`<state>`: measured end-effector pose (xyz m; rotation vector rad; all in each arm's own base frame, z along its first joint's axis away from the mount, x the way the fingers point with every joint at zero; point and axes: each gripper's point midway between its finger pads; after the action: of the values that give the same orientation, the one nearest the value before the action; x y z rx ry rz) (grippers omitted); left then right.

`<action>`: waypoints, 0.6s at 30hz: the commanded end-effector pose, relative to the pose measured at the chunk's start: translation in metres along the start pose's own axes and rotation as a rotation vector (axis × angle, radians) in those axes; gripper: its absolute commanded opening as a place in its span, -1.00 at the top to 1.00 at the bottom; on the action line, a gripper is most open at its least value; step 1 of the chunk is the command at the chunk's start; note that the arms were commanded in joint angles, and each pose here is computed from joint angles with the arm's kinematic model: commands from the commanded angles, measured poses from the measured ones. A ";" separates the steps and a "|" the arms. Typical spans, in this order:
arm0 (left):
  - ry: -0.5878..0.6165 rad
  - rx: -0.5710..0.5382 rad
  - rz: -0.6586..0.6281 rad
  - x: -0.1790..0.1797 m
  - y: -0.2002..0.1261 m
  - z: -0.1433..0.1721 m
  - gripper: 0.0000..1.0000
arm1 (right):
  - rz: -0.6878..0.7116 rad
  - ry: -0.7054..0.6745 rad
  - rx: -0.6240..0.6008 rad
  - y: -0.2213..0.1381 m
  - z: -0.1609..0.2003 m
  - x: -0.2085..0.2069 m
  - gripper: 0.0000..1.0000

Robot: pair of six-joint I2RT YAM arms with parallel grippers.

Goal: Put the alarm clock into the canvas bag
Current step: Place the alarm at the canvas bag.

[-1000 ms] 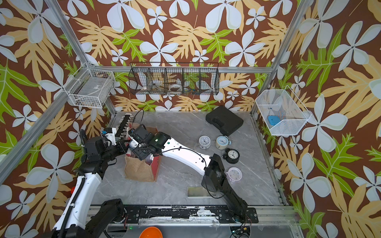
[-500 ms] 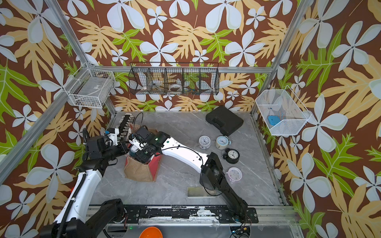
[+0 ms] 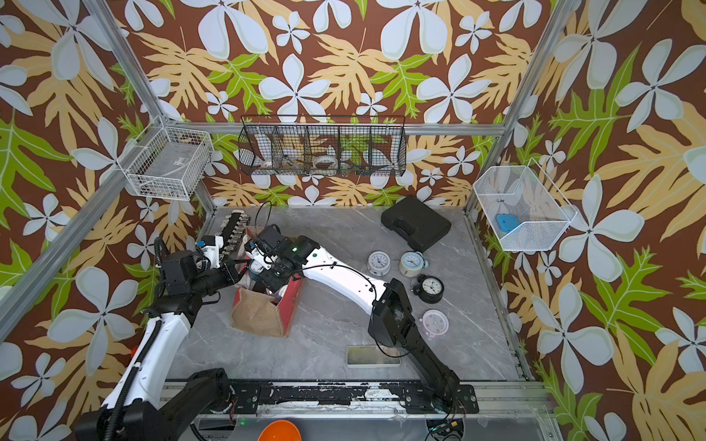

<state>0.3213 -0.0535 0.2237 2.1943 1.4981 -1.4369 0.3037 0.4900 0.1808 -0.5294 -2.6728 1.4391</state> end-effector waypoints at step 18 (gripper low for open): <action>0.032 -0.142 -0.026 -0.016 -0.018 -0.029 1.00 | -0.043 -0.241 0.222 0.012 0.055 0.058 -0.21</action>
<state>0.3080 -0.0372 0.2032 2.0136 1.6703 -1.5521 0.2792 0.4991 0.1678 -0.5560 -2.7669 1.6087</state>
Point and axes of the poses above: each gripper's point midway between its finger pads, its own y axis out along the fingers, its own x axis along the line the jaws close on, z = x × y, and after that the axes turned 11 degrees about -y, right-handed
